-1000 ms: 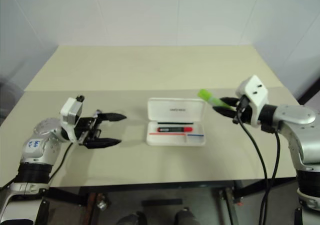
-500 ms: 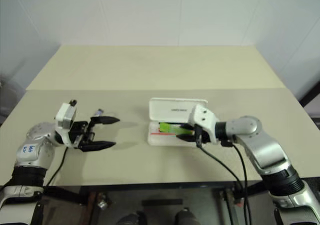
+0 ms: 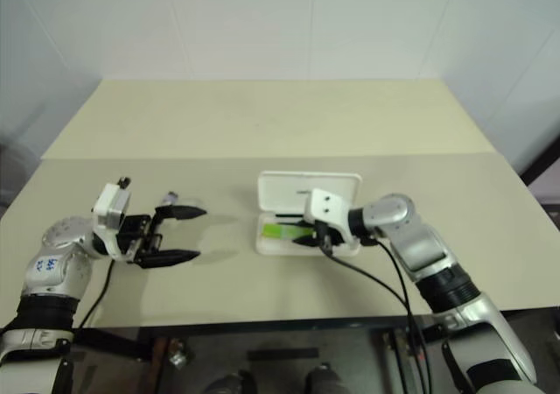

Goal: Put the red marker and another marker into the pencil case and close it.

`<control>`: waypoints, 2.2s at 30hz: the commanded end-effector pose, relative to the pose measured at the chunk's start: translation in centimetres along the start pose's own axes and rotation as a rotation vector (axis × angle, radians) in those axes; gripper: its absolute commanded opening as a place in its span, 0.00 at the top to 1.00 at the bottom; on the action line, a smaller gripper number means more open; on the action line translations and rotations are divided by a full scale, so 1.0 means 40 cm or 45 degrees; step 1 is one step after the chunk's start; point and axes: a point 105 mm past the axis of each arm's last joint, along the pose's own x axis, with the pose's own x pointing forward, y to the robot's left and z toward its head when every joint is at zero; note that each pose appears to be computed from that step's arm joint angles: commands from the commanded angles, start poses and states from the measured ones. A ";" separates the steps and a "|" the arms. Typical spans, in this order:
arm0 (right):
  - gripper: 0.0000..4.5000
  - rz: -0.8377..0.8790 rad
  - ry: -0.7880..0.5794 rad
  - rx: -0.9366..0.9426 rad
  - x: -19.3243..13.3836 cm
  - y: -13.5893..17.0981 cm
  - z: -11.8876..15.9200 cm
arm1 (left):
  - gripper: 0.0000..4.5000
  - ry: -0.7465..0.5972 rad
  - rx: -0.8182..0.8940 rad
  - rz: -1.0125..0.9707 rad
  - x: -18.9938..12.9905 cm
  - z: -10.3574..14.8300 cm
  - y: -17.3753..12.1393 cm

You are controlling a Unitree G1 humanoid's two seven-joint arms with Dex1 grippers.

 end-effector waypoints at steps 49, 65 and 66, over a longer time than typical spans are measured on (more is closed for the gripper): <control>0.01 -0.153 -0.049 -0.014 -0.033 -0.043 0.008 | 0.00 -0.036 0.197 0.364 -0.010 0.073 0.016; 0.01 -0.103 -0.282 0.064 -0.152 0.014 0.068 | 0.00 0.066 -0.067 1.428 -0.111 0.014 0.163; 0.01 -0.098 -0.291 0.069 -0.156 0.018 0.068 | 0.00 0.080 -0.073 1.458 -0.117 0.011 0.171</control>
